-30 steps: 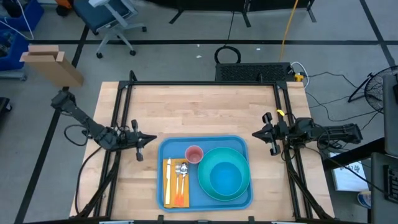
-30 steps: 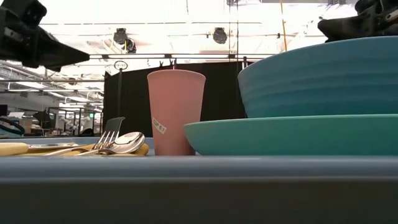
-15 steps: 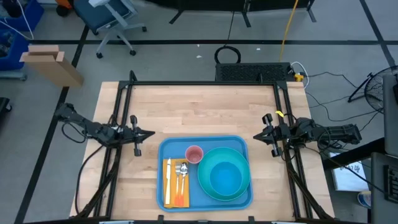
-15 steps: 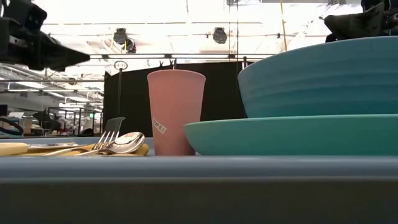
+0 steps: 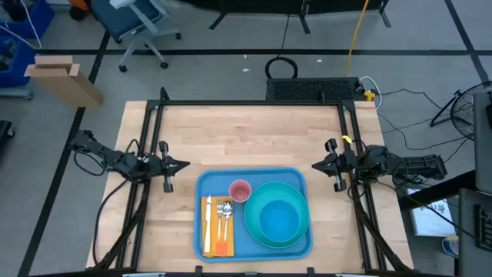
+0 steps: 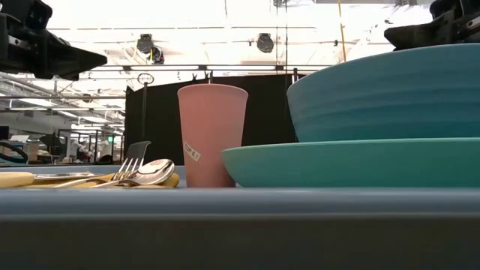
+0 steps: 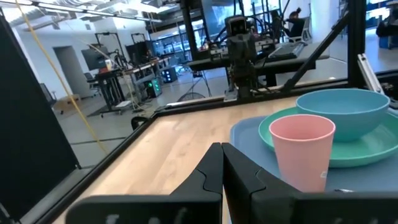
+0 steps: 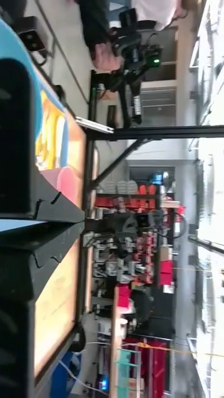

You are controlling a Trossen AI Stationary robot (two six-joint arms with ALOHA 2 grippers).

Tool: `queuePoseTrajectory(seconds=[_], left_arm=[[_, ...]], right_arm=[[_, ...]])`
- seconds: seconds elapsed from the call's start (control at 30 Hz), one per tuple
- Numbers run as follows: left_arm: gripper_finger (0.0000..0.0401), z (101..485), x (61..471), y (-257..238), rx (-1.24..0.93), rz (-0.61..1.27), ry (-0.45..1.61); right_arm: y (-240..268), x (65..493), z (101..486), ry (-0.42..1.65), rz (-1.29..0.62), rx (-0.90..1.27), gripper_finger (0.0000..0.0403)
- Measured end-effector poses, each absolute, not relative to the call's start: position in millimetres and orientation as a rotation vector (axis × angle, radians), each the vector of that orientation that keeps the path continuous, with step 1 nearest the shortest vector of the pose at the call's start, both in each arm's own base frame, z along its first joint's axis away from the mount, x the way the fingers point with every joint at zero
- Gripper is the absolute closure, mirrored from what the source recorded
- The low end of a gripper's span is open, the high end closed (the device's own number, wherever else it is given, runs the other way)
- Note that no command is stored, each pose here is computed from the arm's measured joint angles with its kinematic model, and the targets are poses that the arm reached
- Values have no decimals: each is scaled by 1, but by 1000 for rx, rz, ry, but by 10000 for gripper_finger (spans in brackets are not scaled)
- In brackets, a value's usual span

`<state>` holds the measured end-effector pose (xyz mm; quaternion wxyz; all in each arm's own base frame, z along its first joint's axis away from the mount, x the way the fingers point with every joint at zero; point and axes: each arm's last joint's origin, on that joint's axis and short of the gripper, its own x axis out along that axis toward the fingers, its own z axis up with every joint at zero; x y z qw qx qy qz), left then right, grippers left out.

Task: Set up tray
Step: Return to Home Position

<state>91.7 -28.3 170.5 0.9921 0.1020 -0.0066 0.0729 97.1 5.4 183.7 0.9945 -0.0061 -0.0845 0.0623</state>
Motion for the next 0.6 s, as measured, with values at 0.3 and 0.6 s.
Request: queuePoseTrajectory(seconds=[0.3, 0.6], left_arm=[[401, 169, 93, -25, 121, 180, -5], [401, 154, 104, -29, 47, 185, 141]], right_arm=[[5, 97, 182, -155, 118, -17, 403], [5, 98, 171, -32, 120, 39, 403]])
